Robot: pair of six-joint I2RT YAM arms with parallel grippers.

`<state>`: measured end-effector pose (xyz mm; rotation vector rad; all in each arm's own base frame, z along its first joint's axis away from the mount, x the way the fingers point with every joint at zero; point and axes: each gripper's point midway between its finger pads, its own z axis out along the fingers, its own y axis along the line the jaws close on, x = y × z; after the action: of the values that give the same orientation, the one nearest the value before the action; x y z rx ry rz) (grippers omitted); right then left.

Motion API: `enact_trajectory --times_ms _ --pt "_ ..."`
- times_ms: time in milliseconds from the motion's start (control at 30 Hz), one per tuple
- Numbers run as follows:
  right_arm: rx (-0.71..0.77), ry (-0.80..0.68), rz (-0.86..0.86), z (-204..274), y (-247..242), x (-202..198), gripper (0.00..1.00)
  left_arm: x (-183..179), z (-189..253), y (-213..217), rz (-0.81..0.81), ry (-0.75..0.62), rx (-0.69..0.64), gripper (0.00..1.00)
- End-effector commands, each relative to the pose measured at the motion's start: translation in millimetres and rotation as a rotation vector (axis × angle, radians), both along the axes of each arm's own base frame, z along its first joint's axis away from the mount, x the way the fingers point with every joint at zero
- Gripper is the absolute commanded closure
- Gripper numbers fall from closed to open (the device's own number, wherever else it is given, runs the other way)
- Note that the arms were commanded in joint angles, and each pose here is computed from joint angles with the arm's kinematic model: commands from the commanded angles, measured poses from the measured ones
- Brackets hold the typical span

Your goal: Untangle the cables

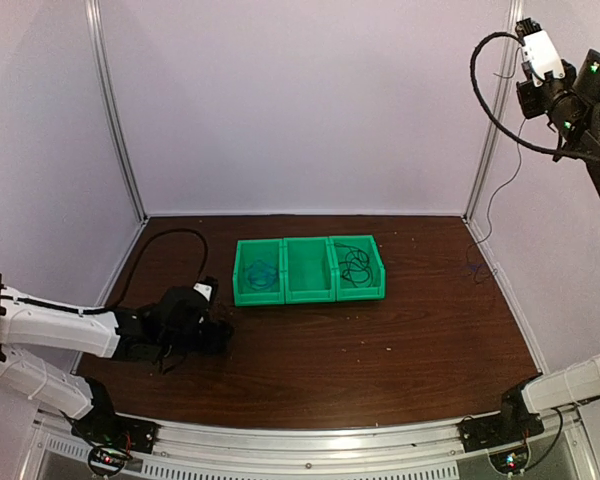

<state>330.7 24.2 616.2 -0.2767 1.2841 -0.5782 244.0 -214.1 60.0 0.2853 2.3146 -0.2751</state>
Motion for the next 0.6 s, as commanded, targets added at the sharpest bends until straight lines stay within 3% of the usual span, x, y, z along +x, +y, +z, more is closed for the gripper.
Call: enact_trajectory --times_ms 0,267,433,567 --pt "0.022 0.1 0.189 -27.8 28.8 -0.8 1.0 7.6 52.6 -20.9 -0.083 -0.092 -0.038 0.35" --pt "0.027 0.214 0.628 -43.6 97.6 -27.4 1.0 12.7 138.6 -57.8 -0.209 -0.325 -0.069 0.33" --pt "0.047 0.288 0.904 -53.8 136.5 -51.0 1.0 -13.0 197.7 -115.0 -0.468 -0.546 -0.216 0.32" --pt "0.077 0.294 1.036 -43.8 151.1 -66.4 1.0 -20.6 220.3 -166.4 -0.63 -0.64 -0.344 0.3"
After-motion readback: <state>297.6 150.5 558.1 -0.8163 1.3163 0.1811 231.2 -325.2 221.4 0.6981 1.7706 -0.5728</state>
